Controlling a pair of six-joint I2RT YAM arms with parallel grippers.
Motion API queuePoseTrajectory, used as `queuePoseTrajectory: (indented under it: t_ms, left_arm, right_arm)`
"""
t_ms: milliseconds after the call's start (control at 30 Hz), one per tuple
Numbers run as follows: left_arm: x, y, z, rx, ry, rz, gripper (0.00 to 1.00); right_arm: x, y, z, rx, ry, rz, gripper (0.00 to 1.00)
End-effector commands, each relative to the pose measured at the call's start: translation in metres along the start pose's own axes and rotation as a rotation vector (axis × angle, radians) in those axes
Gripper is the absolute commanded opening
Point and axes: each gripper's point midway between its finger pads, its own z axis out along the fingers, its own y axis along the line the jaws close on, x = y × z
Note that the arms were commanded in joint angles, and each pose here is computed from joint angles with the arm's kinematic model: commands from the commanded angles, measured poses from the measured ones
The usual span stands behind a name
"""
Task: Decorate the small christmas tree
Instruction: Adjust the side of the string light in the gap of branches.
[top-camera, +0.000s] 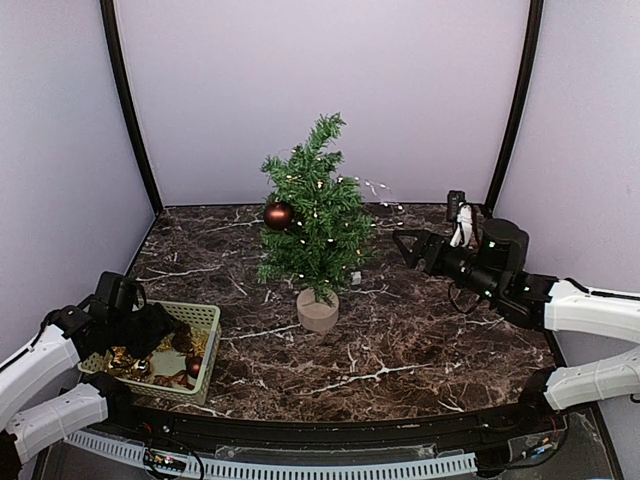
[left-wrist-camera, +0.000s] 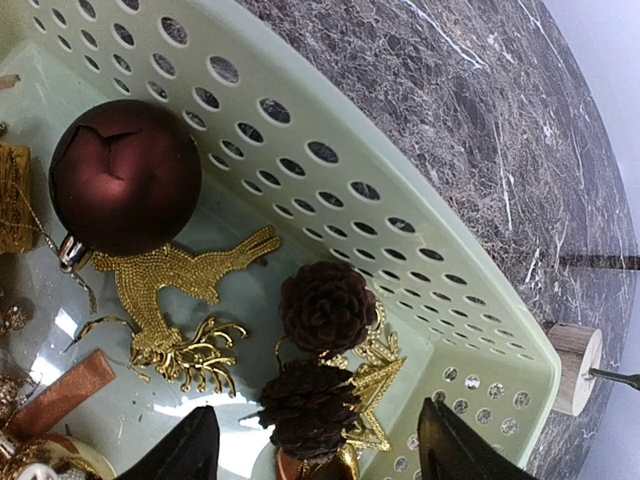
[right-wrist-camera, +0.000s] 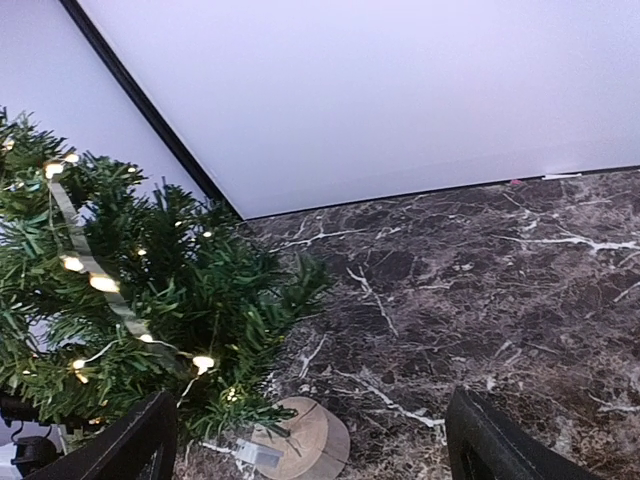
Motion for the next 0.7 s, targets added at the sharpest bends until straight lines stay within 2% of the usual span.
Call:
queuePoseTrajectory:
  t_ms: [0,233,433,533,667]
  left_arm:
    - [-0.005,-0.008,-0.004,0.022,-0.011,0.020,0.72]
    - [-0.004,-0.009,-0.006,0.021,0.001,0.057,0.76]
    - [-0.008,-0.028,-0.012,0.060,0.026,0.141,0.73]
    - [-0.005,-0.034,-0.010,0.061,0.065,0.187,0.70]
    - [-0.001,-0.043,-0.007,0.084,0.109,0.222,0.67]
  right_arm:
    - [-0.021,0.025,-0.007,-0.125,-0.063,-0.015,0.94]
    - [-0.031,0.014,-0.026,-0.071,-0.126,-0.013,0.96]
    - [-0.029,-0.010,-0.025,0.044,-0.116,0.005,0.96]
    - [-0.023,-0.014,-0.020,0.005,-0.097,0.048,0.93]
    - [-0.019,-0.003,-0.020,-0.123,-0.088,0.074,0.84]
